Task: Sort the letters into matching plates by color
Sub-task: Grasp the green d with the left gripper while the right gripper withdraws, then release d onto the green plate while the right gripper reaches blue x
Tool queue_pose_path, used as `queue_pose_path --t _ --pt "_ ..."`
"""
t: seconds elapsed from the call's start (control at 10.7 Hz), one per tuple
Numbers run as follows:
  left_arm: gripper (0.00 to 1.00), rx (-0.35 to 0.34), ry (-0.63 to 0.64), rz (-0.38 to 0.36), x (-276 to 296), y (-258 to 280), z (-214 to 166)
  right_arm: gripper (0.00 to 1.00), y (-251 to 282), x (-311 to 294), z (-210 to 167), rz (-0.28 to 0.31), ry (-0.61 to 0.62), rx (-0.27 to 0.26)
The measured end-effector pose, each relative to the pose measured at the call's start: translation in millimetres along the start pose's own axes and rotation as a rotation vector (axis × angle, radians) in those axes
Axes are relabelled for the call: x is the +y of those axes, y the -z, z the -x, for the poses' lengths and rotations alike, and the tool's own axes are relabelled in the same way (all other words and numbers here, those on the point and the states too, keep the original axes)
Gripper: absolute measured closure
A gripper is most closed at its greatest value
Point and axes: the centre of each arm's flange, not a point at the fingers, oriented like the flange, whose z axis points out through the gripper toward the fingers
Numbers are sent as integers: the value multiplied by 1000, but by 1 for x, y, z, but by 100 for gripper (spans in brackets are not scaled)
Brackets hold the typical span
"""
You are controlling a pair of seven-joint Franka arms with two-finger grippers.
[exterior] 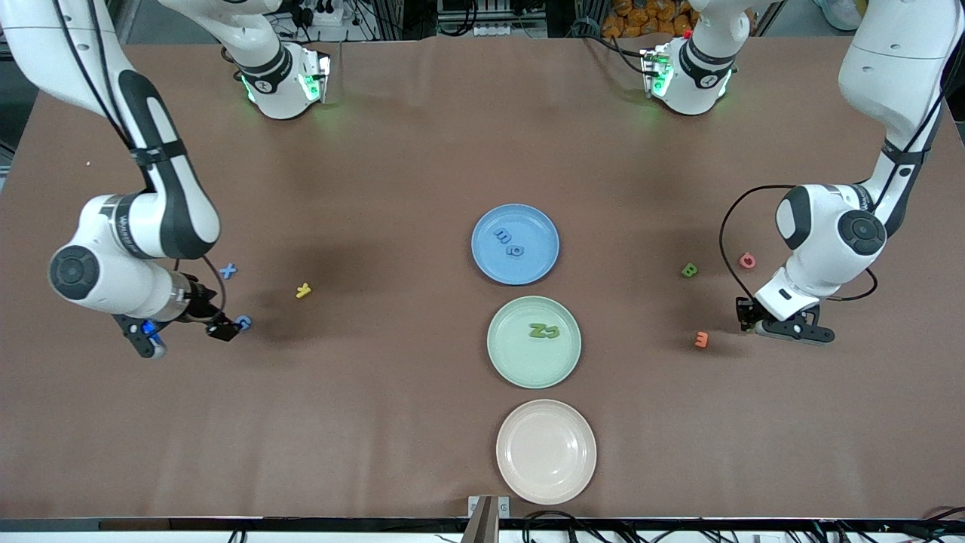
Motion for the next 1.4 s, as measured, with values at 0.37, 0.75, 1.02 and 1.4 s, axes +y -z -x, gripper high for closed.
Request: queue_pose_path --t 0.37,0.75,1.02,1.4 --pt "74 66 -56 16 42 20 -37 0 -23 36 -18 34 -87 -26" --pt "74 32 -28 31 82 33 -59 0 11 47 -24 9 87 -10" --pt "74 15 16 43 122 43 -73 0 52 98 -47 57 242 -37" --pt "74 -26 103 58 192 52 -82 0 66 126 -52 68 373 -109"
